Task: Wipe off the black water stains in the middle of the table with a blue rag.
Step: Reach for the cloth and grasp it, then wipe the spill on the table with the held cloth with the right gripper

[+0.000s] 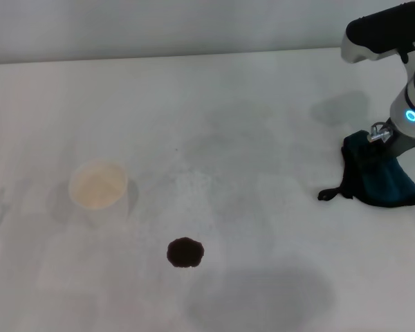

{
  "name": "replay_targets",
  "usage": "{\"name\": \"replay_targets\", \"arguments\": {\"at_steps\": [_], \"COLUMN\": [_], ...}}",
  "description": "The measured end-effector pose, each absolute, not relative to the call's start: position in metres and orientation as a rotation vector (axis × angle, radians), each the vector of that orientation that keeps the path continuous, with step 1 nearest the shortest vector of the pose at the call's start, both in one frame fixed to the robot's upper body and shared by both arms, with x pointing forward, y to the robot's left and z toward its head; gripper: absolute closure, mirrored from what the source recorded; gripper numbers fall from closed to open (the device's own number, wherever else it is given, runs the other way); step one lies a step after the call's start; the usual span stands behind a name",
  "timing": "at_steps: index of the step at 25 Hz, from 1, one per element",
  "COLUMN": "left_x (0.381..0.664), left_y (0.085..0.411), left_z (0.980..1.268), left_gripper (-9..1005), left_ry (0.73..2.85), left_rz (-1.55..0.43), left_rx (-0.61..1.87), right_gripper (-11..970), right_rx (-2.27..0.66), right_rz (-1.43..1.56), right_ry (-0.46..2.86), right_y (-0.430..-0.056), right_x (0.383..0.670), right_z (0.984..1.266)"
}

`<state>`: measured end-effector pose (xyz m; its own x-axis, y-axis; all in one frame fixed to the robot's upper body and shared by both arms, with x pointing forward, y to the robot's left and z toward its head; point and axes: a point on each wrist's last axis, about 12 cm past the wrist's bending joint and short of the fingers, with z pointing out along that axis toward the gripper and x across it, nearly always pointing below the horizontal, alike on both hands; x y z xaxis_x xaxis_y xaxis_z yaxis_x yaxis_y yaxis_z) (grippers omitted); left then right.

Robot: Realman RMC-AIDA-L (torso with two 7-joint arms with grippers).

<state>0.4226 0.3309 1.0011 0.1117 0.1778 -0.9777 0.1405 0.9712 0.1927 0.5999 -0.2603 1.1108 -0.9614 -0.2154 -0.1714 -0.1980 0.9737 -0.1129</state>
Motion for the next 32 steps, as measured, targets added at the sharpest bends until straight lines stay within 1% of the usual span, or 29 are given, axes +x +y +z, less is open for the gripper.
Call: {"name": "replay_targets", "arguments": {"at_steps": [7, 13, 19, 26, 32], "left_x": [0.422, 0.422, 0.423, 0.426, 0.431], "left_y": [0.330, 0.332, 0.332, 0.331, 0.329], "left_z": [1.000, 1.000, 1.000, 1.001, 1.003], "left_gripper": [103, 104, 104, 104, 104], "left_ry": [1.467, 1.469, 1.469, 1.466, 1.456], "left_rz": [0.028, 0.035, 0.037, 0.033, 0.025], "left_rx": [0.261, 0.254, 0.252, 0.256, 0.267], "right_gripper": [845, 861, 866, 869, 869], "right_rx": [-0.350, -0.402, -0.534, -0.769, -0.979], "right_rz": [-0.170, -0.136, -0.033, 0.053, 0.176], "right_ry": [2.964, 2.934, 2.911, 2.864, 2.794], "right_y": [-0.257, -0.243, -0.213, -0.154, -0.099], "right_x": [0.599, 0.601, 0.595, 0.584, 0.567], "right_z": [1.101, 1.109, 1.116, 1.116, 1.122]}}
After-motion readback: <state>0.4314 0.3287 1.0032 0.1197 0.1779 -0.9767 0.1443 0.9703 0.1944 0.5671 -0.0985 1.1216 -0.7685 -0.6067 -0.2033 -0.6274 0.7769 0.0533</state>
